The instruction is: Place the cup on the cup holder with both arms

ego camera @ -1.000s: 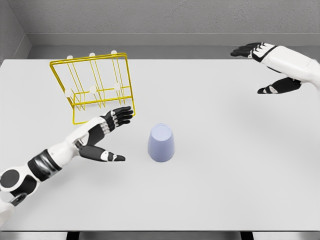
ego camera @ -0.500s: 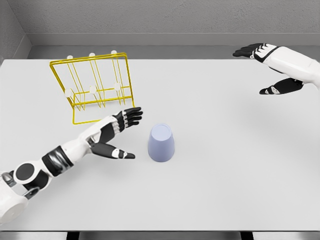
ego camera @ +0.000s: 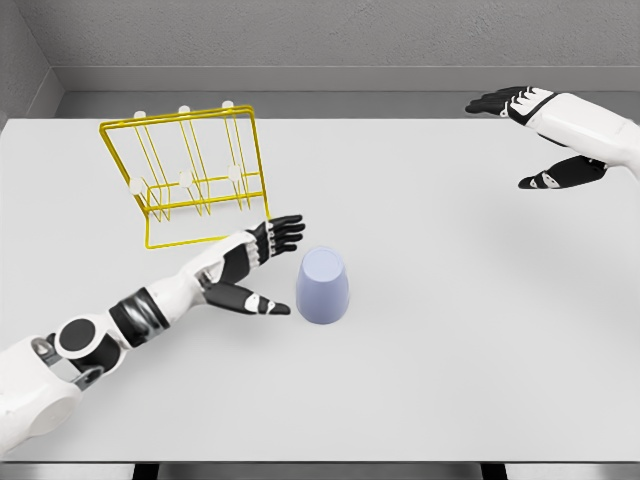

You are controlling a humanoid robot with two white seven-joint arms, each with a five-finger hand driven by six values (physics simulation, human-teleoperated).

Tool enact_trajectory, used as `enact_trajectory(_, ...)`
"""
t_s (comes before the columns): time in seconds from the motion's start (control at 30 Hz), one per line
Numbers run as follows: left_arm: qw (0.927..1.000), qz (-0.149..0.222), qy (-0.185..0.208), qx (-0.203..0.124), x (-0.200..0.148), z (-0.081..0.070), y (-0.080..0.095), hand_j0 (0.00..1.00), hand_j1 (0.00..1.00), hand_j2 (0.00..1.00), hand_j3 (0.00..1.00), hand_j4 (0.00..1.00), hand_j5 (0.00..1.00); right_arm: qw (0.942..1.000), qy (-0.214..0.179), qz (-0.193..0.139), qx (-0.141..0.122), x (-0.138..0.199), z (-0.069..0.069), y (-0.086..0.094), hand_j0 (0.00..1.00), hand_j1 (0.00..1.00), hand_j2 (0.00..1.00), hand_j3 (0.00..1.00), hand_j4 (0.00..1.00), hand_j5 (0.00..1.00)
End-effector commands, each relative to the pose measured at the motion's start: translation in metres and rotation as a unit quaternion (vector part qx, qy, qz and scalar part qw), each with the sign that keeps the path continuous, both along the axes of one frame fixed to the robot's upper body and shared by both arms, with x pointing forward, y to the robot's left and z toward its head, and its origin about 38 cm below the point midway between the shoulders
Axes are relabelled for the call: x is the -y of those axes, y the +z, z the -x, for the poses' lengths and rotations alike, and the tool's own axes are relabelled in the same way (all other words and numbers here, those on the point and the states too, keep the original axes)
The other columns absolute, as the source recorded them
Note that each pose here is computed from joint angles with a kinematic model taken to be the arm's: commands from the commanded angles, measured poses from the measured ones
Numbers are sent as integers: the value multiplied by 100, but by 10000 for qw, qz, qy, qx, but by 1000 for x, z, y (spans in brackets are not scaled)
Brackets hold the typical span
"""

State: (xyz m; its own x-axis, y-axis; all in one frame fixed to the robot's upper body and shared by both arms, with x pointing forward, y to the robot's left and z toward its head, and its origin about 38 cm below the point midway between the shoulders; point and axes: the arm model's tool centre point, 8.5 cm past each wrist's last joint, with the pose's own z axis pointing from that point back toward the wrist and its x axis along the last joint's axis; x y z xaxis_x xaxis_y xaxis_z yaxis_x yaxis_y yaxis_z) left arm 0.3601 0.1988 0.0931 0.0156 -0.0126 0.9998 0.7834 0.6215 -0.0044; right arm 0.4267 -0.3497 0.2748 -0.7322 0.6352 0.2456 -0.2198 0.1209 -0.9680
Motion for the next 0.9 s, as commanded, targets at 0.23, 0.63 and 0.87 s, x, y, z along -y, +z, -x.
enact_trajectory(0.23, 10000, 30, -45, -79, 8, 0, -6, 100, 100, 100, 100, 100, 100, 10000, -16, -37, -15, 1, 0, 0, 100, 100, 100, 100, 100, 100)
enact_trajectory(0.63, 9999, 34, -50, -135, 23, -11, -12, 100, 100, 100, 100, 100, 100, 10000, -22, -37, -20, 1, 0, 0, 100, 100, 100, 100, 100, 100)
enact_trajectory(0.87, 9997, 30, -126, -195, 31, -8, -17, 100, 100, 100, 100, 100, 100, 10000, -9, -50, -16, 0, 0, 0, 100, 100, 100, 100, 100, 100)
